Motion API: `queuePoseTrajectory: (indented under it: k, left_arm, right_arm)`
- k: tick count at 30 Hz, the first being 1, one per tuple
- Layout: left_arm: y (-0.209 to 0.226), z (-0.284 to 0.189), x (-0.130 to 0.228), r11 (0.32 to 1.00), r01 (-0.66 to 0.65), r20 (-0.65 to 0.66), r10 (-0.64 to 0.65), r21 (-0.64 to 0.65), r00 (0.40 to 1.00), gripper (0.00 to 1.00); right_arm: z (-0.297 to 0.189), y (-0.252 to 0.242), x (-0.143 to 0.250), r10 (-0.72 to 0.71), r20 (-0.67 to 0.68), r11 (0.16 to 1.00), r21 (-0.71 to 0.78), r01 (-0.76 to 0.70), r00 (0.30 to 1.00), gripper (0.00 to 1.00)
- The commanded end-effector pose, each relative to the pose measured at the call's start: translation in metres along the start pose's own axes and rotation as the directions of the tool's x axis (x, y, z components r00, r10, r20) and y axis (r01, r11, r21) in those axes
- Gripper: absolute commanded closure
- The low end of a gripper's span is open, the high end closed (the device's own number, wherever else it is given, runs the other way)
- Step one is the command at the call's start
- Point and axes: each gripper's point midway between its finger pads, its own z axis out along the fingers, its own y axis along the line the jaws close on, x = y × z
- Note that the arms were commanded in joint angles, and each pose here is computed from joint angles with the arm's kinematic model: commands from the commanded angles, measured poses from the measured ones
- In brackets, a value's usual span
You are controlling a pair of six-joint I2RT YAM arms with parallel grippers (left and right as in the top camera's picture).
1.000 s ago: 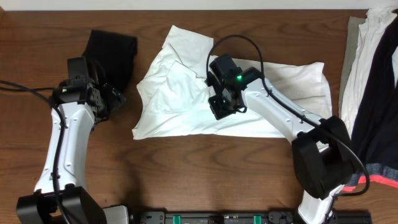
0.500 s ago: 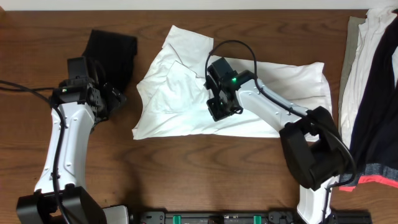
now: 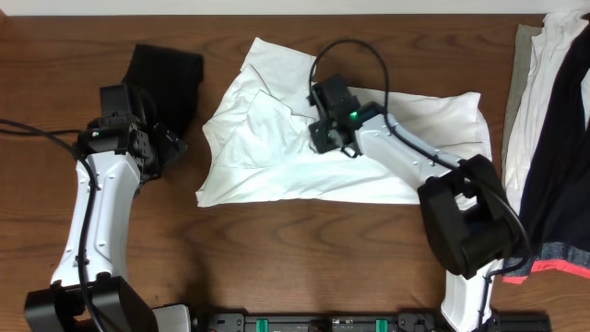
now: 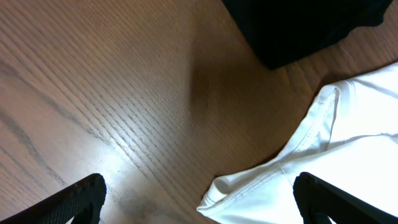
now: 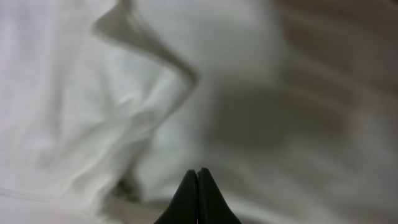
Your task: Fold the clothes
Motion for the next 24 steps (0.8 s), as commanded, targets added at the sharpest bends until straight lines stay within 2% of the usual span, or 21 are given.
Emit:
queuePoseTrajectory:
  k: [1,12,17,24]
  left_arm:
    - [0.001,0.0,-0.002,1.0,0.005,0.004,-0.005,-0.005,1.0,0.02]
    - [0.001,0.0,-0.002,1.0,0.005,0.004,-0.005,-0.005,1.0,0.02]
    - [0.001,0.0,-0.002,1.0,0.005,0.004,-0.005,-0.005,1.0,0.02]
    - [0.001,0.0,-0.002,1.0,0.005,0.004,-0.005,-0.005,1.0,0.02]
  right_arm:
    - [0.0,-0.022,-0.003,0.048,0.002,0.998,0.042,-0.048,0.999,0.99]
    - [-0.066,-0.032,0.034,0.108,-0.165,0.994,0.018,-0.106,0.98,0.99]
    - [-0.065,-0.02,0.055,0.109,-0.247,0.992,-0.037,-0.122,0.963,0.99]
    - [-0.037,-0.015,0.065,0.121,-0.227,0.989,-0.053,-0.137,0.966,0.99]
